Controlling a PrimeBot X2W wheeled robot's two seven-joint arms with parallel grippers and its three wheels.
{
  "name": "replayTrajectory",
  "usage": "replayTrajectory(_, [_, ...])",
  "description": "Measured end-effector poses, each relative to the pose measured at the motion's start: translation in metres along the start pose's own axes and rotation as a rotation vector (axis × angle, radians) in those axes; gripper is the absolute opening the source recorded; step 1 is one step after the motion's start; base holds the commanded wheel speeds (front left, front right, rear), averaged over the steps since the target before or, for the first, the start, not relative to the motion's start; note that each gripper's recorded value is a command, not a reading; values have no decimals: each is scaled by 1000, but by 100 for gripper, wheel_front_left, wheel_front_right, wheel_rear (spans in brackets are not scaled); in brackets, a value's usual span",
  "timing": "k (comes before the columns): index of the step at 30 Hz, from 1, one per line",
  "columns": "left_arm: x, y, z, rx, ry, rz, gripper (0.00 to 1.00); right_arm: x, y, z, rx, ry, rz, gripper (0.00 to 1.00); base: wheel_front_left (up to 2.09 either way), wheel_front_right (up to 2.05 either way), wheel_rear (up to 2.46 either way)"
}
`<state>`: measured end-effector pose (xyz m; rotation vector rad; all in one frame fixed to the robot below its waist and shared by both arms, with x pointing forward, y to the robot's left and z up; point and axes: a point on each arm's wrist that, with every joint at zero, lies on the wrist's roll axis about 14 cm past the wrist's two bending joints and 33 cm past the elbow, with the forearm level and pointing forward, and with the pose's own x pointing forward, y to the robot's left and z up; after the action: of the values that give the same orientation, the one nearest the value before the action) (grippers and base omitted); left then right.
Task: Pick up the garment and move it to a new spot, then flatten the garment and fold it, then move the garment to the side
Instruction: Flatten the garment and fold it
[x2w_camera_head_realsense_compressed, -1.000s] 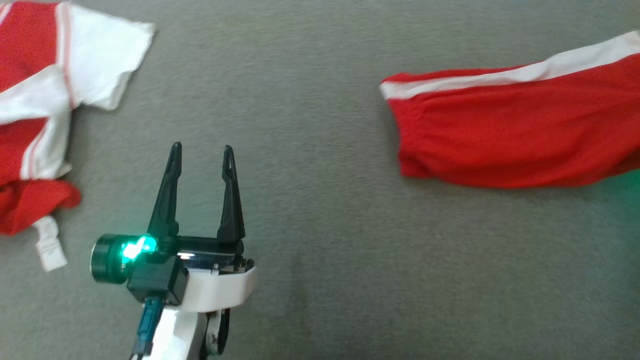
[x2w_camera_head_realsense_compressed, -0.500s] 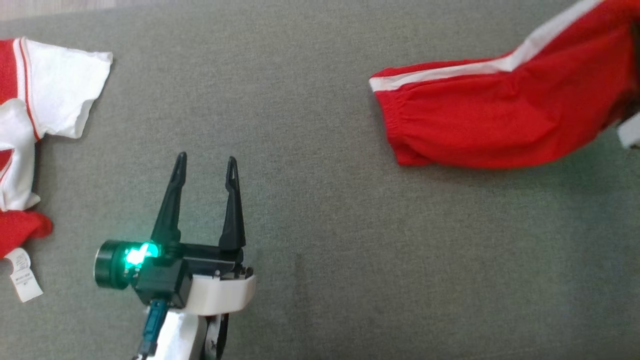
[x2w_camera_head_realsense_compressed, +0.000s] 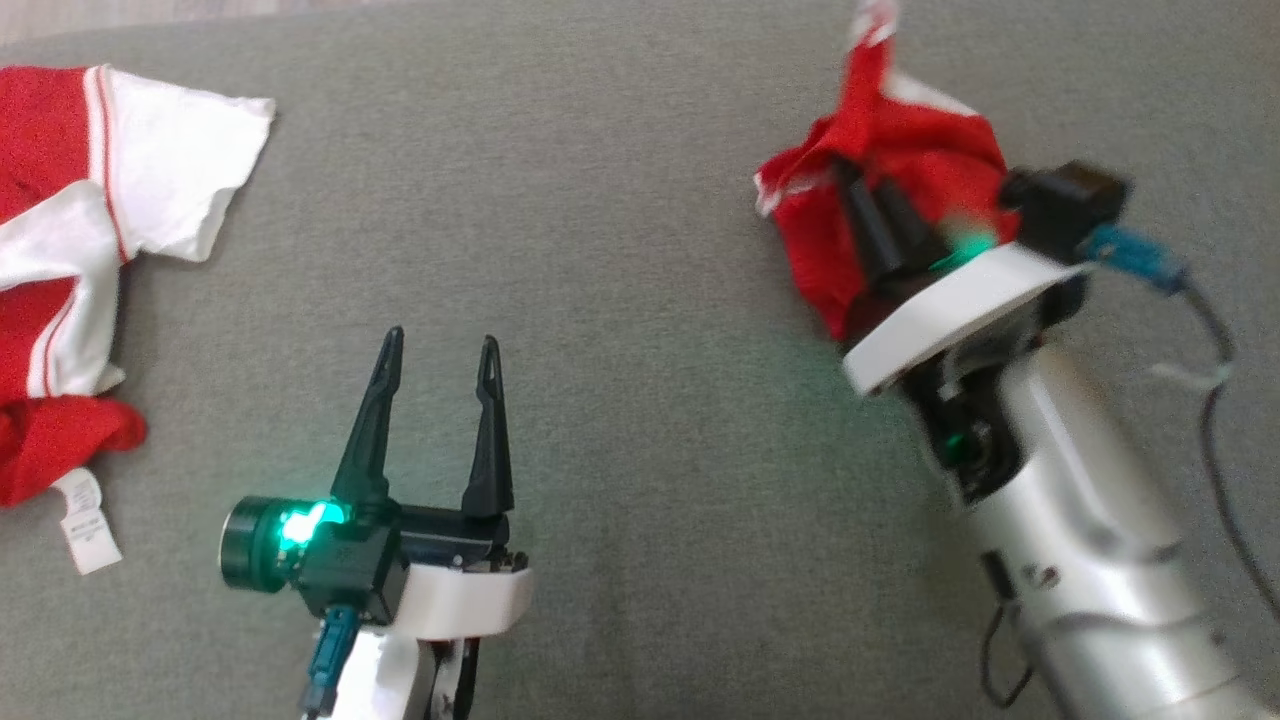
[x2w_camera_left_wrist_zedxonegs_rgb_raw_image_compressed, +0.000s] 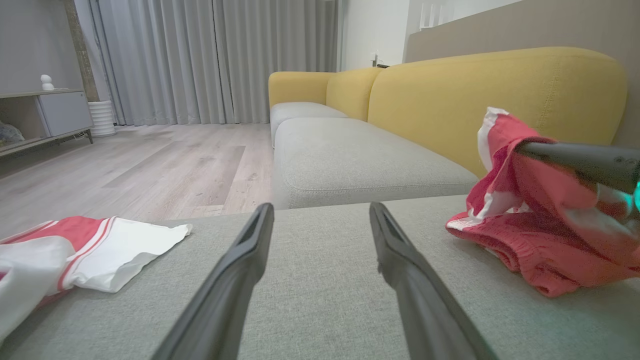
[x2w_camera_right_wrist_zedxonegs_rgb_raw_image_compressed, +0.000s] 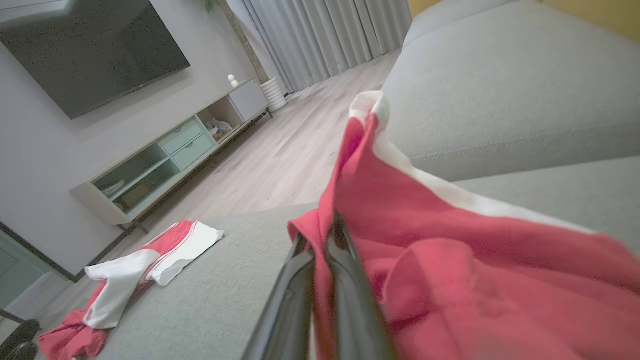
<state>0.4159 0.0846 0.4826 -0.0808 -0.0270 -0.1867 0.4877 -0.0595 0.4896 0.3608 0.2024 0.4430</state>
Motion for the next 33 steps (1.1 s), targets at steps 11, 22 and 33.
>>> replayTrajectory(11, [-14,7,19,-3,-41,35,100,-47,-25,37,-29,-169,-86,100,0,0,0])
replayTrajectory(22, [-26,17,17,-7,-29,73,100,-76,-95,5,-78,47,-209,0,0,0,0])
replayTrajectory(33, [-29,19,10,-23,-4,85,100,-49,-16,-97,-68,418,65,0,0,0,0])
